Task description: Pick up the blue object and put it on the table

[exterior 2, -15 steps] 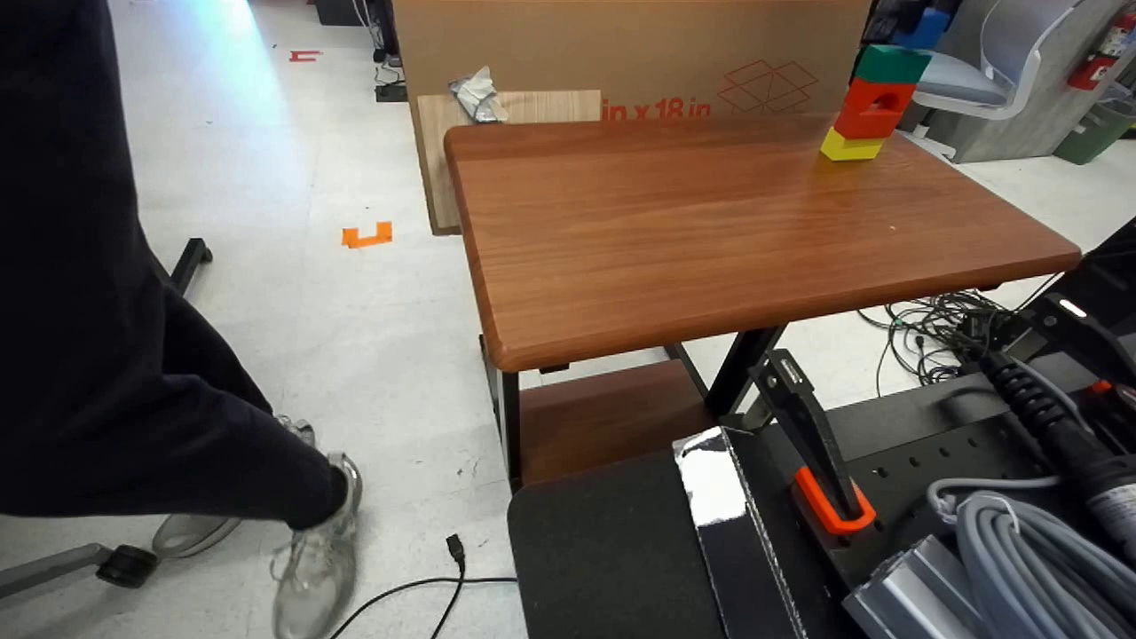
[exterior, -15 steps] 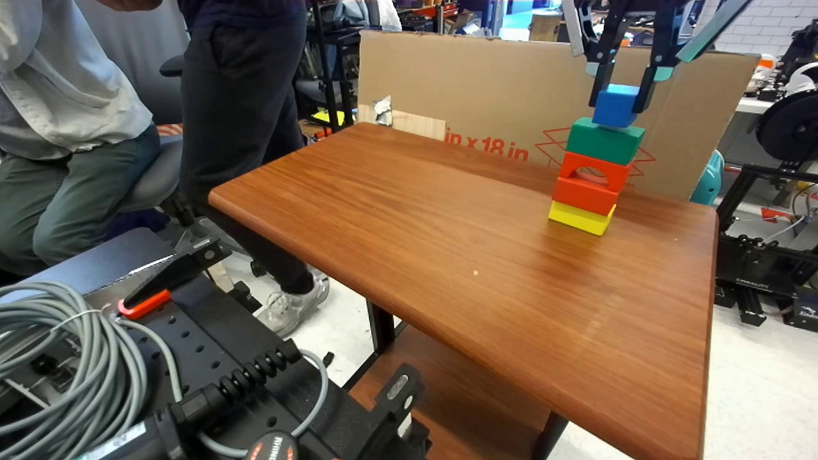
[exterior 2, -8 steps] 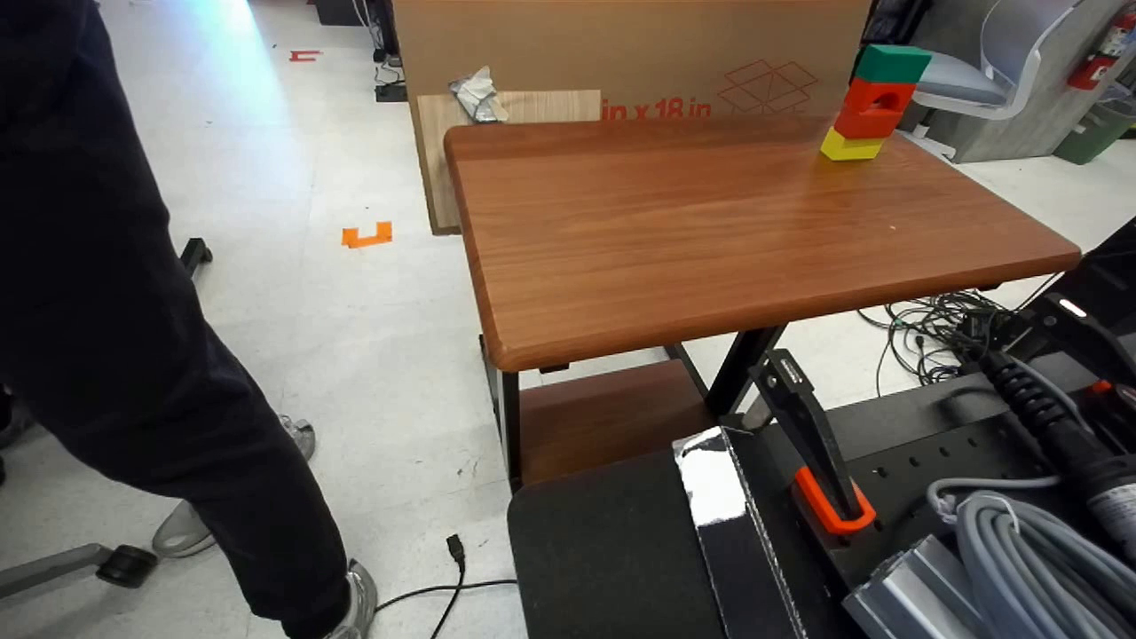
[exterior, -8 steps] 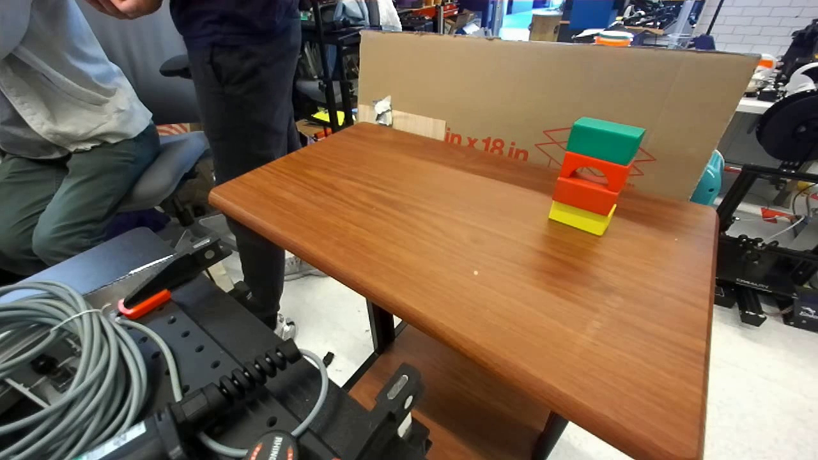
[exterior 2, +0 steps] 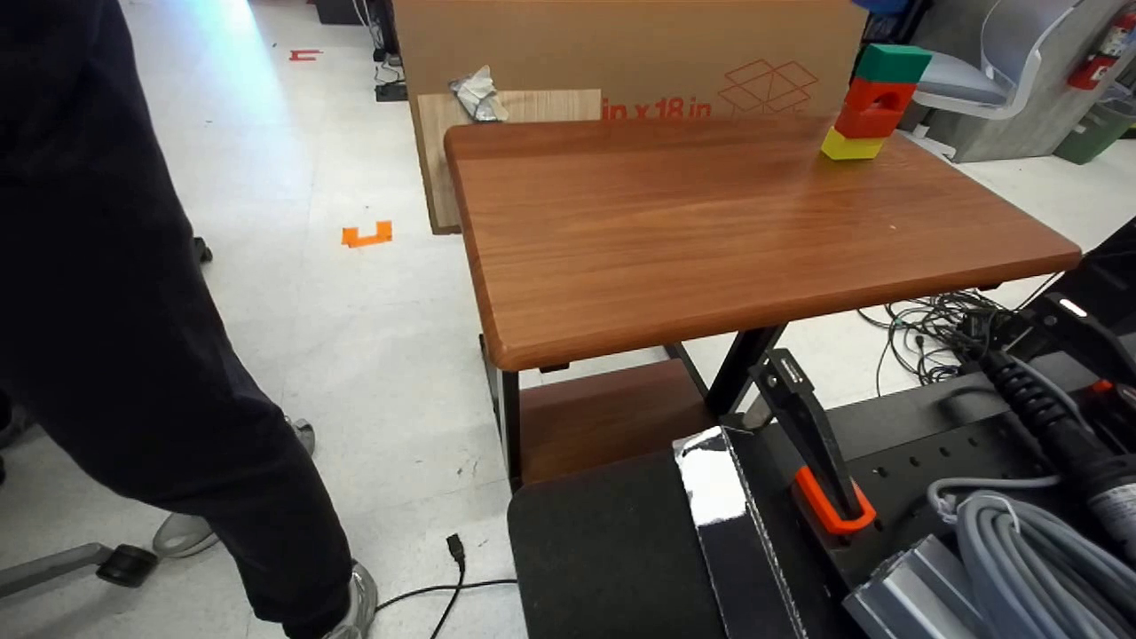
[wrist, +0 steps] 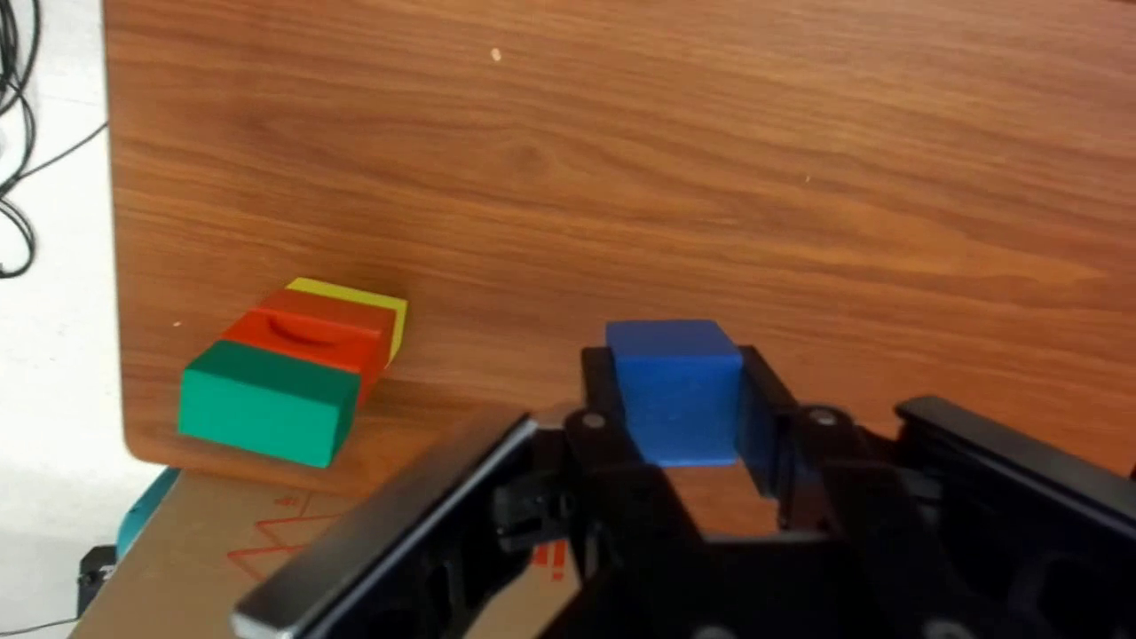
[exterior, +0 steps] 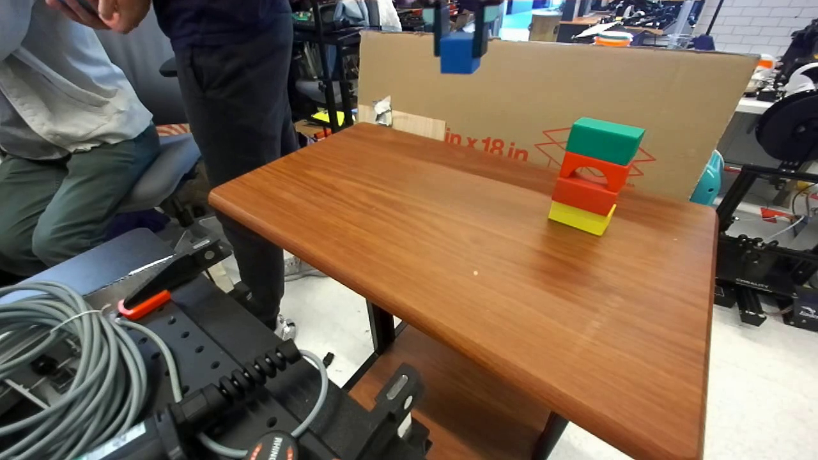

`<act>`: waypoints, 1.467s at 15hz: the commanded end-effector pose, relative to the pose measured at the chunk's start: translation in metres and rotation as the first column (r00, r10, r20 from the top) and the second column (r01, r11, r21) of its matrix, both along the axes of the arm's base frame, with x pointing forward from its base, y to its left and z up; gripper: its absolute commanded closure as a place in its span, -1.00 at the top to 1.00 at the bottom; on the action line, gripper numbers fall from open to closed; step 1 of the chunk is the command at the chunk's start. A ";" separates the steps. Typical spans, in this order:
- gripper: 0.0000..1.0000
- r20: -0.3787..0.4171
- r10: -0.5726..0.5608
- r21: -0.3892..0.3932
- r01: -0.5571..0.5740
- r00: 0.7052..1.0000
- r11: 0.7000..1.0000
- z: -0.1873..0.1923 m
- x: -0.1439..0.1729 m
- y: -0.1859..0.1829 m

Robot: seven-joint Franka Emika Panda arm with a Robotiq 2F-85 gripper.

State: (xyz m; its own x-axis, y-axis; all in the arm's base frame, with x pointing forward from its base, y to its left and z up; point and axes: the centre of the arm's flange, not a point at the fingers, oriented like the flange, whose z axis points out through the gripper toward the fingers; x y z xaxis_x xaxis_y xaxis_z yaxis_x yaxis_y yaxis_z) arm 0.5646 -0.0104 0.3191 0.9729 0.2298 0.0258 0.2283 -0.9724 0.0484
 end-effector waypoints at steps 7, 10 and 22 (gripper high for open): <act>-0.81 -0.048 -0.058 -0.086 0.054 0.997 0.995 -0.115 -0.058 0.062; -0.81 -0.085 -0.097 -0.116 0.087 0.992 0.989 -0.146 -0.062 0.069; 0.60 -0.070 -0.110 -0.116 0.101 0.991 0.988 -0.143 -0.069 0.077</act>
State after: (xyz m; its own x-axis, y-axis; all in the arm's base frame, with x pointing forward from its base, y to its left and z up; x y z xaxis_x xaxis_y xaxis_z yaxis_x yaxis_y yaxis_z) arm 0.4974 0.0699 0.1560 0.9848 0.1258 -0.1197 0.1425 -0.9794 0.1432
